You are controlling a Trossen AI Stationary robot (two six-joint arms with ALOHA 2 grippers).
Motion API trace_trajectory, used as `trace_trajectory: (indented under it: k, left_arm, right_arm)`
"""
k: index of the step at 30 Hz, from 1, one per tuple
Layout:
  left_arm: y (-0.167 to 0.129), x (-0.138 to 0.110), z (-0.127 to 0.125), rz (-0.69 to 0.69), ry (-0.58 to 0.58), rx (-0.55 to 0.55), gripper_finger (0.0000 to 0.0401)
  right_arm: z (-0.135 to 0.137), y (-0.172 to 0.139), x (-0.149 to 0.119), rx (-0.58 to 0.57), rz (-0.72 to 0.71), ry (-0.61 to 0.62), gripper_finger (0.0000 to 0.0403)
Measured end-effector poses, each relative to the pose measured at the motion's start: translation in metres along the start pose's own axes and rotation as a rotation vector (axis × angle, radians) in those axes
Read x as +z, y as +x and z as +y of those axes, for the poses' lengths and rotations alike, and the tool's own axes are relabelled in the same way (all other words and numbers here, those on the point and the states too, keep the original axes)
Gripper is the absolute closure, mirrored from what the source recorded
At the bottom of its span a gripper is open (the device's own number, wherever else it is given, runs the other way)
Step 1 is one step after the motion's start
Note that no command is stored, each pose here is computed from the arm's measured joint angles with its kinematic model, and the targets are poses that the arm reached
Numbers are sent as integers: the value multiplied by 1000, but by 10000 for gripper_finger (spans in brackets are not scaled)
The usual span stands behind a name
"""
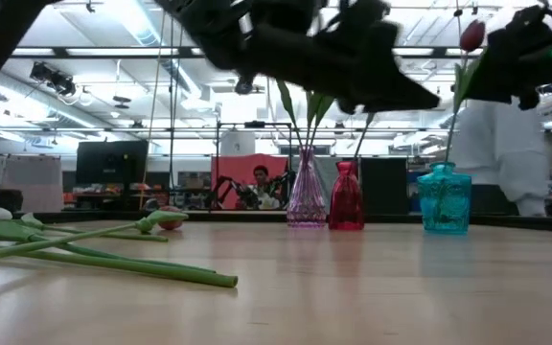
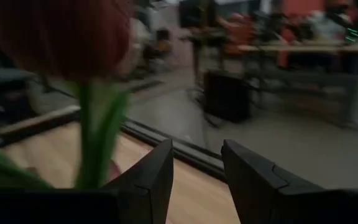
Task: Sort flowers into vase by color
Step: Adjust the blue vase
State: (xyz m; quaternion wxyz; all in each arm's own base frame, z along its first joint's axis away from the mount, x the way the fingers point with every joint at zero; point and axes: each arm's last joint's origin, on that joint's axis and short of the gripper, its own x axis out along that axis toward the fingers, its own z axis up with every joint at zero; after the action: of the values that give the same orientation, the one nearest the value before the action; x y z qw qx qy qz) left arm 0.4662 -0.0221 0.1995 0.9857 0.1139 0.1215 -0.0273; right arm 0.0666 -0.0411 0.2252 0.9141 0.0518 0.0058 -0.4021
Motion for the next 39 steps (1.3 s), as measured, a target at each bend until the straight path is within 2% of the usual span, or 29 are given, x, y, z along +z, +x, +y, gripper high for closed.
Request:
trace_trajectory:
  k: [2,6,11,13,15,19,21,23,25,28,30,32,36,39]
  left_arm:
    - [-12,-10,-1,-46,-4,-9,352]
    - [-35,-20,0,-151,-29,14,356]
    - [-63,-26,1,-234,-75,33,356]
    - [-71,-27,1,-242,-95,32,356]
    - [-78,-29,1,-232,-108,28,356]
    - [-84,-34,0,-217,-165,16,356]
    - [-85,-37,-1,-190,-177,8,356]
    - [-84,-40,-1,-151,-184,20,356]
    - [-84,-43,-2,-103,-204,24,357]
    - [-88,-44,-2,-36,-214,23,357]
    - [-91,-43,-3,15,-218,18,357]
    - [-96,-41,-5,55,-215,12,357]
    - [-106,-32,-10,102,-186,22,357]
    - [-111,-27,-13,120,-155,37,358]
  right_arm:
    - [0,1,6,-32,8,11,252]
    - [2,-4,36,-11,-40,87,252]
    - [-3,-12,83,-255,-169,48,252]
    - [-3,-17,109,-249,-274,35,252]
    - [2,-21,130,-123,-360,21,252]
    - [20,-16,153,294,-384,-30,252]
    - [32,-3,149,472,-298,-43,252]
    - [44,12,139,595,-163,-44,252]
    - [54,24,126,673,-9,-29,252]
    - [69,37,105,720,215,-30,252]
    - [79,41,91,715,336,-43,252]
    - [88,42,82,660,407,-61,252]
    - [102,32,75,576,426,-97,257]
    - [106,21,77,520,378,-116,264]
